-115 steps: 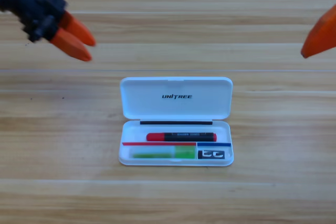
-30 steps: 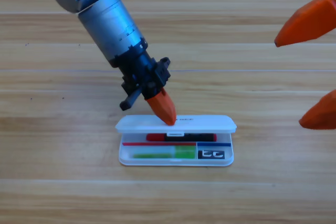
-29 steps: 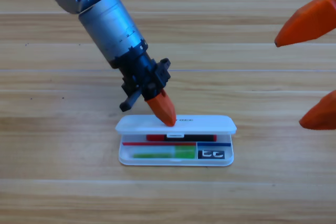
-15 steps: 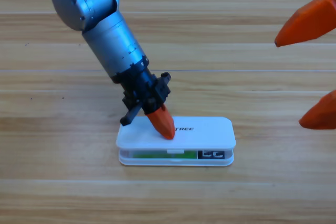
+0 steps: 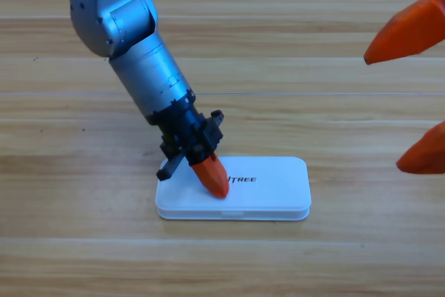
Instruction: Clean up eraser and pencils
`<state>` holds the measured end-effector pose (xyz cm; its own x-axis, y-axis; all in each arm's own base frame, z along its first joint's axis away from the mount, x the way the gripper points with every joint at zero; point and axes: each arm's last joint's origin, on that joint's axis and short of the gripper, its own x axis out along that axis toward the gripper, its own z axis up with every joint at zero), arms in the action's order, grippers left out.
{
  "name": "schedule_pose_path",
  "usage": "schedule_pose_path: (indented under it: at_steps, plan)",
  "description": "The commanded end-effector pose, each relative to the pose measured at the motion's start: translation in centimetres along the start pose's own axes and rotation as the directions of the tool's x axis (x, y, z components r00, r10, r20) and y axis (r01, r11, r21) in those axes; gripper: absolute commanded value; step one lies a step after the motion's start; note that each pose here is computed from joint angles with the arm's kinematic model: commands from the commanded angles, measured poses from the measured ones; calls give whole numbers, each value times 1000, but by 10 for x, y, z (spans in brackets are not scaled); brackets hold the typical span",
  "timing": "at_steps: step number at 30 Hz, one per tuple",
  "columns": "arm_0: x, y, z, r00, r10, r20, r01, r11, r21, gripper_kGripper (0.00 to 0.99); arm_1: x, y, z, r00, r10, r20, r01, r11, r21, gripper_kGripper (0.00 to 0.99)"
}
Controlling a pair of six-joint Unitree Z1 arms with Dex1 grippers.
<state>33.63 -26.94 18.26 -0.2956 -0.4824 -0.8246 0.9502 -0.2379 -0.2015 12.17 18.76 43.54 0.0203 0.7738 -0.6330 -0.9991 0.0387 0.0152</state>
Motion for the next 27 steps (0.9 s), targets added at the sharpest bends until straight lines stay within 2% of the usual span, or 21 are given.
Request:
schedule_pose_path:
  at_steps: [1, 8, 13, 16, 18, 19, 22, 27]
  plan:
    - [32, 3, -14, 997, -59, -40, 58, 998, -20, 0, 9, 1, -6, 999, 35, -11, -35, 999, 4, 990]
    - [31, 4, -13, 998, -53, -38, 53, 998, -17, 0, 10, 1, -7, 999, 37, -13, -37, 999, 4, 990]
    - [1, -2, 4, 1000, -17, -13, 17, 1000, 2, 25, 12, 1, -7, 999, 40, -16, -40, 999, 5, 990]
    - [-35, -8, 15, 1000, 17, 5, -17, 1000, -5, 716, 12, 0, -7, 999, 41, -18, -40, 999, 6, 990]
    - [-66, -22, 23, 997, 59, 42, -59, 998, -13, 922, 12, 0, -7, 999, 41, -18, -40, 999, 6, 990]
    - [-84, -31, 27, 995, 83, 56, -83, 997, -8, 982, 13, 0, -7, 999, 41, -19, -41, 999, 6, 990]
    - [-145, -70, 45, 980, 174, 101, -175, 985, 0, 990, 15, -1, -7, 999, 45, -26, -44, 999, 11, 990]
    - [-227, -163, 59, 909, 361, 208, -362, 931, -34, 990, 16, -2, -7, 999, 44, -27, -44, 999, 13, 990]
